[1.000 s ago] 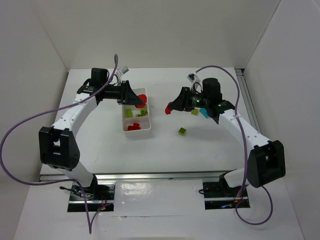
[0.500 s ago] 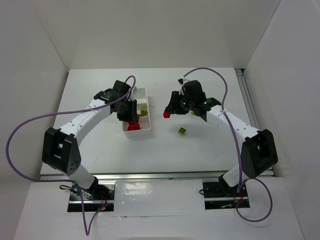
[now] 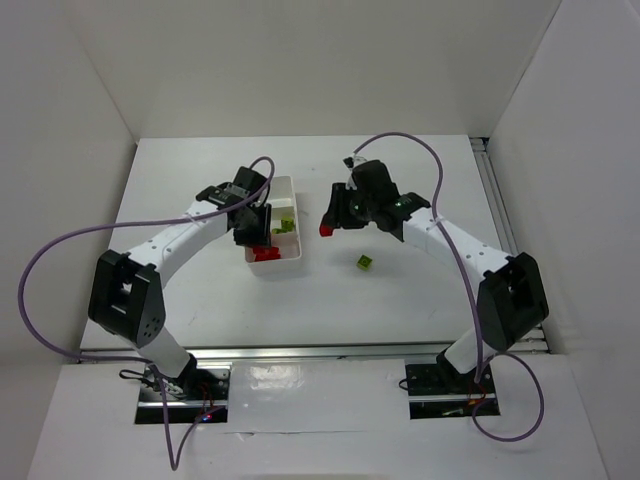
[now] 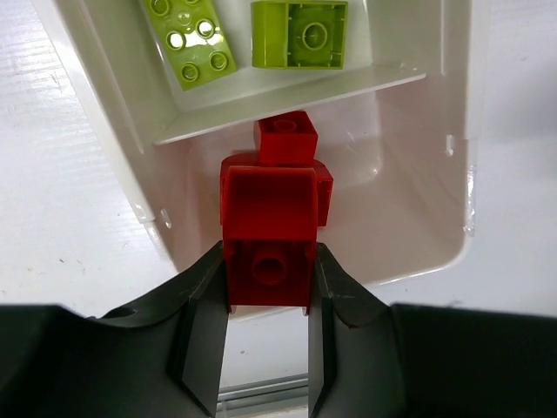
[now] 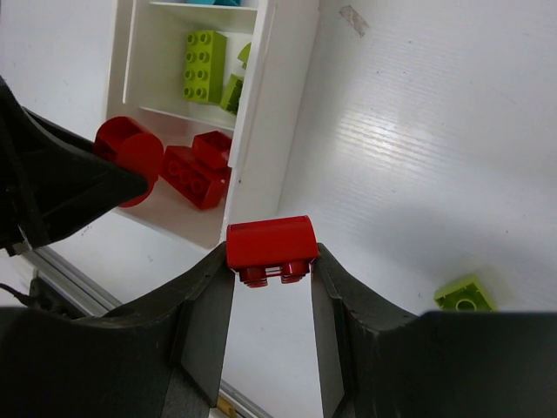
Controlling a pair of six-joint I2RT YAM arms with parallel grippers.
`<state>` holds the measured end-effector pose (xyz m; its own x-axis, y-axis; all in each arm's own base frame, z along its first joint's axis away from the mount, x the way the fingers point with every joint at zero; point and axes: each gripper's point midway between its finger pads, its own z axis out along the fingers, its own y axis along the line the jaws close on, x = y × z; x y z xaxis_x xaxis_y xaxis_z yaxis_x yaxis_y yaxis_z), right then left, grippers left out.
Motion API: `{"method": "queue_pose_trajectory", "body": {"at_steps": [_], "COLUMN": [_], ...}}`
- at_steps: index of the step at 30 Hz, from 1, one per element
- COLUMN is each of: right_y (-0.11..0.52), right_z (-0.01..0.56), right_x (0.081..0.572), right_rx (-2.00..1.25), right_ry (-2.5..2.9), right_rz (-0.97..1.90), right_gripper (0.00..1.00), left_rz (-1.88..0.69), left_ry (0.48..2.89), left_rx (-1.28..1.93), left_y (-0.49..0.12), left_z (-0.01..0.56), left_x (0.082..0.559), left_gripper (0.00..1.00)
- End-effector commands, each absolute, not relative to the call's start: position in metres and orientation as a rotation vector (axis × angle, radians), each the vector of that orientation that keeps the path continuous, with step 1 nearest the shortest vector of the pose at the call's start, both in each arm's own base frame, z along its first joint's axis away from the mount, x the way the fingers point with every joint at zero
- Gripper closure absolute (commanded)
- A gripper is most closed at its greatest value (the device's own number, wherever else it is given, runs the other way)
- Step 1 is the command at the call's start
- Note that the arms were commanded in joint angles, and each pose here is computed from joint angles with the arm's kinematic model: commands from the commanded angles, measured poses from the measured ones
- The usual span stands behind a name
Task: Sort the legos into containers by color
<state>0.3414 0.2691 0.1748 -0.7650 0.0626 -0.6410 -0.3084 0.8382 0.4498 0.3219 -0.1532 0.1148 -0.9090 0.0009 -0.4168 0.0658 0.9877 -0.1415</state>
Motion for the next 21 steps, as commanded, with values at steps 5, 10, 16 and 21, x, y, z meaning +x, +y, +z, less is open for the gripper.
{"method": "queue_pose_trajectory", "body": {"at_steps": [5, 10, 16, 21], "right_y": [0.294, 0.331, 0.368, 0.387], "right_z": [0.195, 0.198, 0.187, 0.164], "right_x": [0.352, 0.349, 0.352, 0.355], "right_rx": [-0.228, -0.353, -0.448, -0.489], "right_ry": [2.284, 2.26, 2.252, 2.282], "right_rz": [0.721, 0.742, 0.721, 0.698], "right_gripper": [0.96, 0.96, 0.94, 0.9], "left_rz": [-0.218, -0.227, -0.278, -0.29], "left_ry": [2.638, 2.574, 2.477, 2.464], "left_rx": [0.069, 0.061, -0.114, -0.2], "left_y": [-0.161, -0.157, -0.115, -0.099], "left_z": [0.14, 0.183, 0.225, 0.226], "left_x": [0.332, 0.338, 0.349, 0.354], "left_gripper": [0.28, 0.26, 0.22, 0.22]}}
